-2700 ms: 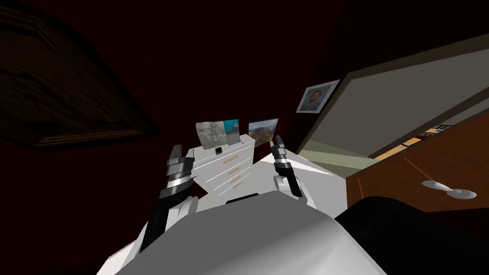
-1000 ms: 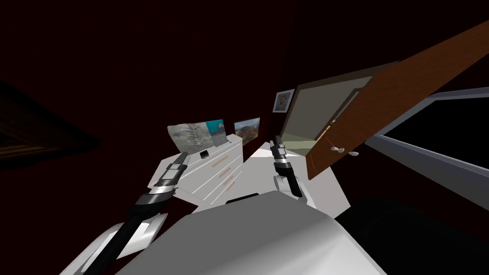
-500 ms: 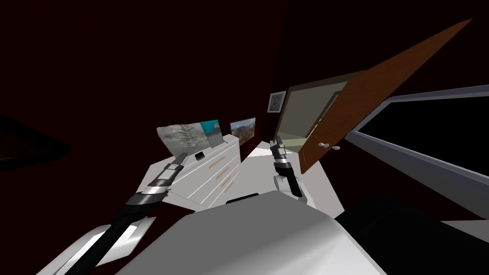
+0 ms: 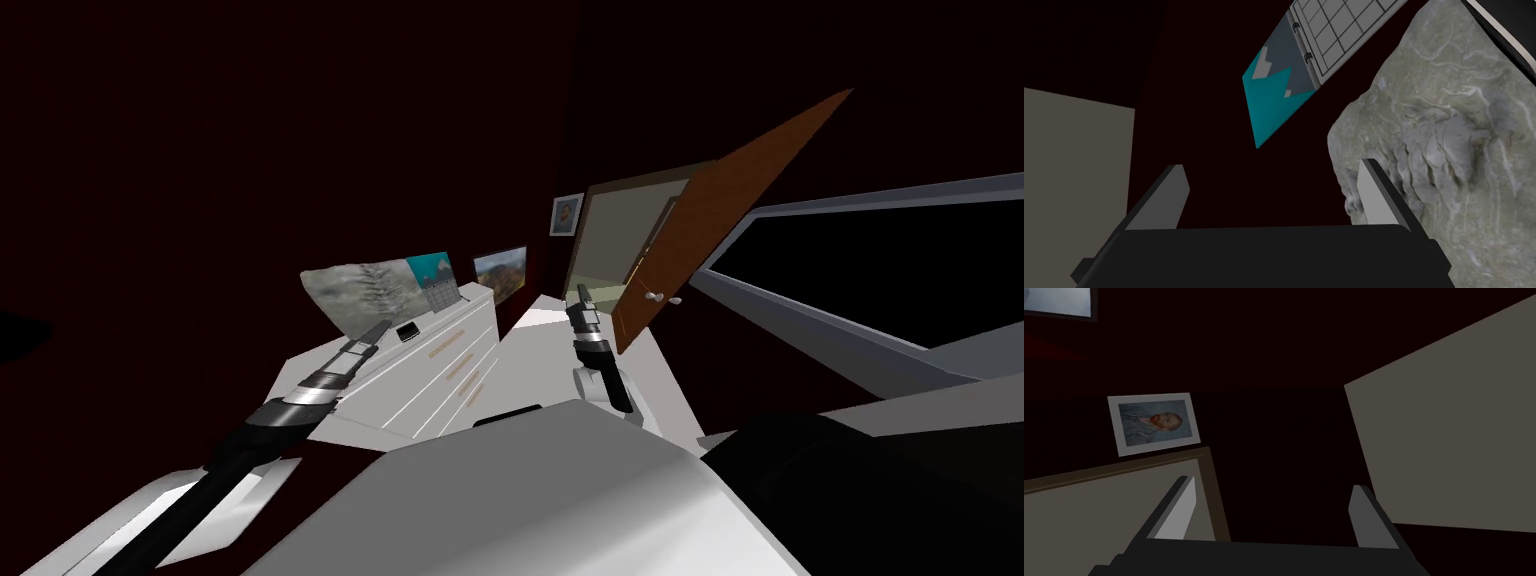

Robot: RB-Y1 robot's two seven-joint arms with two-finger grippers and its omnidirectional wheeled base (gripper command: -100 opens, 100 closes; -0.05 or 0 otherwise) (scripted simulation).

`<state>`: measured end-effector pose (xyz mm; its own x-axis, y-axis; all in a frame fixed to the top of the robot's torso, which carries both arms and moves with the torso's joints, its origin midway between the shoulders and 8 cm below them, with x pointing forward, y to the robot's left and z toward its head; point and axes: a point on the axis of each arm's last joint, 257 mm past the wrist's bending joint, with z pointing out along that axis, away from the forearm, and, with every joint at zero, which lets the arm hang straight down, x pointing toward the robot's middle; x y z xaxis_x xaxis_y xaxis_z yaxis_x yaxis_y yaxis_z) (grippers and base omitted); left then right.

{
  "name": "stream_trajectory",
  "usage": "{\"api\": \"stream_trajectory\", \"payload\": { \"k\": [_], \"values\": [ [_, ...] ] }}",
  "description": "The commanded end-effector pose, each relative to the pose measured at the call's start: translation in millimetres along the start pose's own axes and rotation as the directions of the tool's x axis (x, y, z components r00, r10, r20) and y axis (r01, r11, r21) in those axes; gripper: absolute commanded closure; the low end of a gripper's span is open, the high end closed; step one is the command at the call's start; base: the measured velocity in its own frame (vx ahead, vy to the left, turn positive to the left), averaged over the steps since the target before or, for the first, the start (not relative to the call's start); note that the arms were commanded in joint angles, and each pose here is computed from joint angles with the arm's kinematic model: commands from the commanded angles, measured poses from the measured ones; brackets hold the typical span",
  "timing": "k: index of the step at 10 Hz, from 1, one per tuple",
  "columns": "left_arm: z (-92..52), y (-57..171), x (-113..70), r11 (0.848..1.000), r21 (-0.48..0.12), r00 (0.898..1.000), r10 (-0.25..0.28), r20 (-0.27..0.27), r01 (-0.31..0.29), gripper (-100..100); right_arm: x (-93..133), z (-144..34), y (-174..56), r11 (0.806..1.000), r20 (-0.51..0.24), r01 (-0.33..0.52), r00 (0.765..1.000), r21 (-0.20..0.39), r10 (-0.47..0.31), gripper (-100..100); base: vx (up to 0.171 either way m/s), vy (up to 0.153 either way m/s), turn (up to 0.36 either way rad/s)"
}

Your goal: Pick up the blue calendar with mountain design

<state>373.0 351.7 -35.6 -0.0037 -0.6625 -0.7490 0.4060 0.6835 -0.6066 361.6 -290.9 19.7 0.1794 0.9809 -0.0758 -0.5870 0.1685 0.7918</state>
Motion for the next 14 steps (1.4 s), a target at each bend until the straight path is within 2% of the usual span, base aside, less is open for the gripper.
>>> {"api": "stream_trajectory", "payload": {
  "k": [1,2,3,4,6,7,10,14],
  "values": [
    [0.8,5,-4.4,0.999,-0.01,0.998,0.048,-0.035,-0.048,-100,0,0.0,0,1.0,0.0,0.0,1.0,0.0,0.0,0,-0.007,0.035,-0.266],
    [1.4,8,-7.3,0.997,-0.014,0.995,0.081,-0.057,-0.082,-100,0,0.0,0,1.0,0.0,0.0,1.0,0.0,0.0,0,-0.002,0.049,-0.262],
    [2.5,7,-6.7,0.996,-0.01,0.994,0.087,-0.066,-0.088,-100,0,0.0,0,1.0,0.0,0.0,1.0,0.0,0.0,0,0.005,0.042,-0.065],
    [3.9,10,-9.4,0.992,-0.012,0.988,0.123,-0.09,-0.125,-100,0,-0.1,0,1.0,0.0,0.0,1.0,0.0,0.0,0,0.01,0.038,-0.099],
    [7.0,13,-14.7,0.98,-0.011,0.972,0.195,-0.133,-0.198,-100,0,0.0,0,1.0,0.0,0.0,1.0,0.0,0.0,0,0.017,0.058,-0.261],
    [9.2,14,-17.1,0.972,-0.007,0.96,0.233,-0.154,-0.237,-100,0,0.0,0,1.0,0.0,0.0,1.0,0.0,0.0,0,0.013,0.078,-0.267],
    [16.1,16,-24.2,0.938,0.01,0.917,0.34,-0.207,-0.346,-100,0,0.0,0,1.0,0.0,0.0,1.0,0.0,0.0,0,0.022,0.097,-0.211],
    [26.4,15,-32.0,0.881,0.046,0.846,0.466,-0.259,-0.471,-100,0,-0.1,0,1.0,0.0,0.0,1.0,0.0,0.0,0,0.01,0.099,-0.21]
  ]
}}
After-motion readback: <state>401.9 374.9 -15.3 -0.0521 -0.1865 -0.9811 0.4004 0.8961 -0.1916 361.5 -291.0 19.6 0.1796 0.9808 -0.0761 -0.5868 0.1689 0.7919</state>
